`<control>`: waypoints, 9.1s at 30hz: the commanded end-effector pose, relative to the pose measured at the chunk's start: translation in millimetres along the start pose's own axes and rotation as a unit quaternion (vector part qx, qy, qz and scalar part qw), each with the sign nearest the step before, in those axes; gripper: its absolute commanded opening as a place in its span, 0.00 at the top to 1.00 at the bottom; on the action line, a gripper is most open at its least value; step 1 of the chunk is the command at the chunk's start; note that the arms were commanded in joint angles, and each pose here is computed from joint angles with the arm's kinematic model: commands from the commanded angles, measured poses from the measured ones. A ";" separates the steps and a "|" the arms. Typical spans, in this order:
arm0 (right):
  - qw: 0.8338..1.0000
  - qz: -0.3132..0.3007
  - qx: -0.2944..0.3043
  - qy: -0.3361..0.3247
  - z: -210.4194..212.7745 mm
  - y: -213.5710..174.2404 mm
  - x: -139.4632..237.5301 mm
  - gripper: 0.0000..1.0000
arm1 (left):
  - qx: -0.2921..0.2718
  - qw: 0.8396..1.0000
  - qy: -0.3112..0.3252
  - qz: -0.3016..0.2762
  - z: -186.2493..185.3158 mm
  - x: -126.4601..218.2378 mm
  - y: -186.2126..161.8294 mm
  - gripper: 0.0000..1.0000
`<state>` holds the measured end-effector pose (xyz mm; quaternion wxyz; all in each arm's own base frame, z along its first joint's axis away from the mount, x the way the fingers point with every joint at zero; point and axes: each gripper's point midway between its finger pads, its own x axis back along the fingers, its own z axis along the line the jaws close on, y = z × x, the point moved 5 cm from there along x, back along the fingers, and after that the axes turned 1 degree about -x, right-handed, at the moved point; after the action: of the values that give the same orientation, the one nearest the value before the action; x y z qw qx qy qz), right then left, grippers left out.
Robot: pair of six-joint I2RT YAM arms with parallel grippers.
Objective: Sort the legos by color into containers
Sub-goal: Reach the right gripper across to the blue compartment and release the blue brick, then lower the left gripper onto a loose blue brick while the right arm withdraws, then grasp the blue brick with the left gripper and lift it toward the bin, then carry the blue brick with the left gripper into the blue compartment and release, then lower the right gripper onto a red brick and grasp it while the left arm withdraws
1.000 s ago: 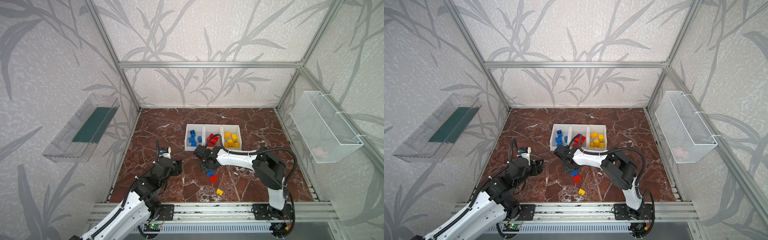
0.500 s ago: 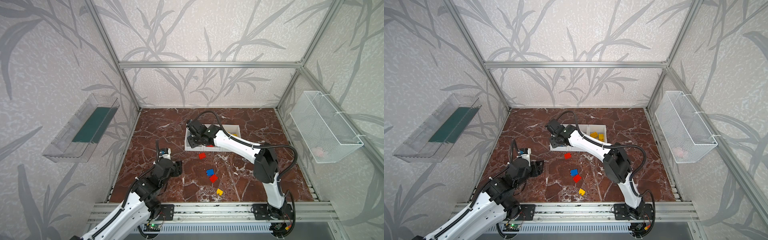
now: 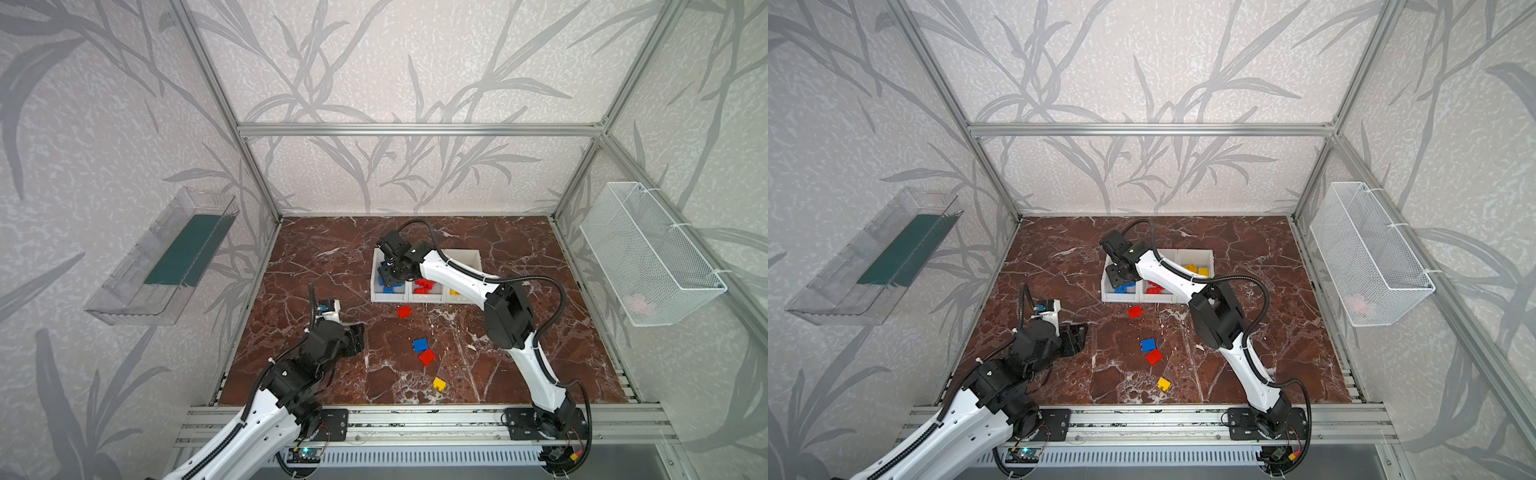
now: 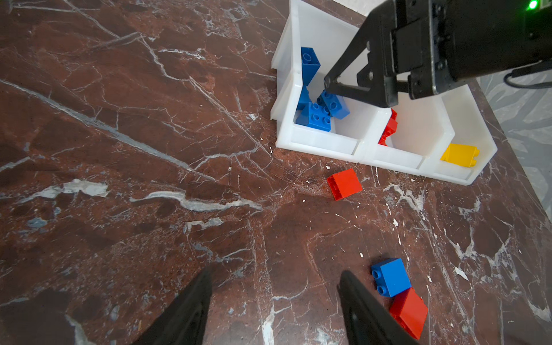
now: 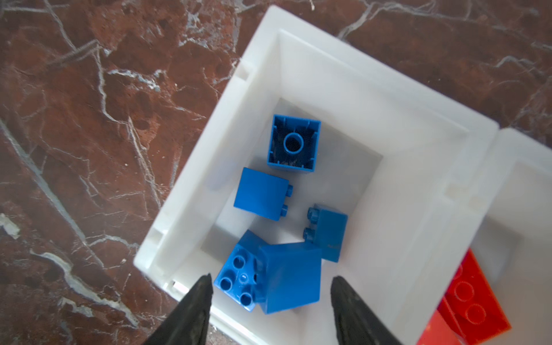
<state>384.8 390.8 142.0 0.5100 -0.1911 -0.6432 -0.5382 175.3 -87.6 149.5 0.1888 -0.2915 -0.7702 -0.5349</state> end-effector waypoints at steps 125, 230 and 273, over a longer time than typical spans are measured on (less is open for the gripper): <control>0.963 -0.060 -0.241 -0.106 -157.6 -236.1 144.2 0.30 | -0.296 0.880 -0.071 0.365 -176.7 -118.7 -107.3 0.41; 0.993 0.038 -0.100 -0.048 -47.0 -223.3 128.3 0.30 | -0.112 0.988 0.092 0.056 -23.9 -43.3 82.2 0.32; 0.989 0.135 -0.024 -0.059 18.1 -238.2 61.1 0.62 | -0.009 0.998 0.052 0.025 10.1 -8.7 22.7 0.31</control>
<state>158.8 301.8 65.5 0.5431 -0.3337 -0.6150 -0.4642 199.3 -77.9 158.4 0.2324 -0.2926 -0.7405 -0.5586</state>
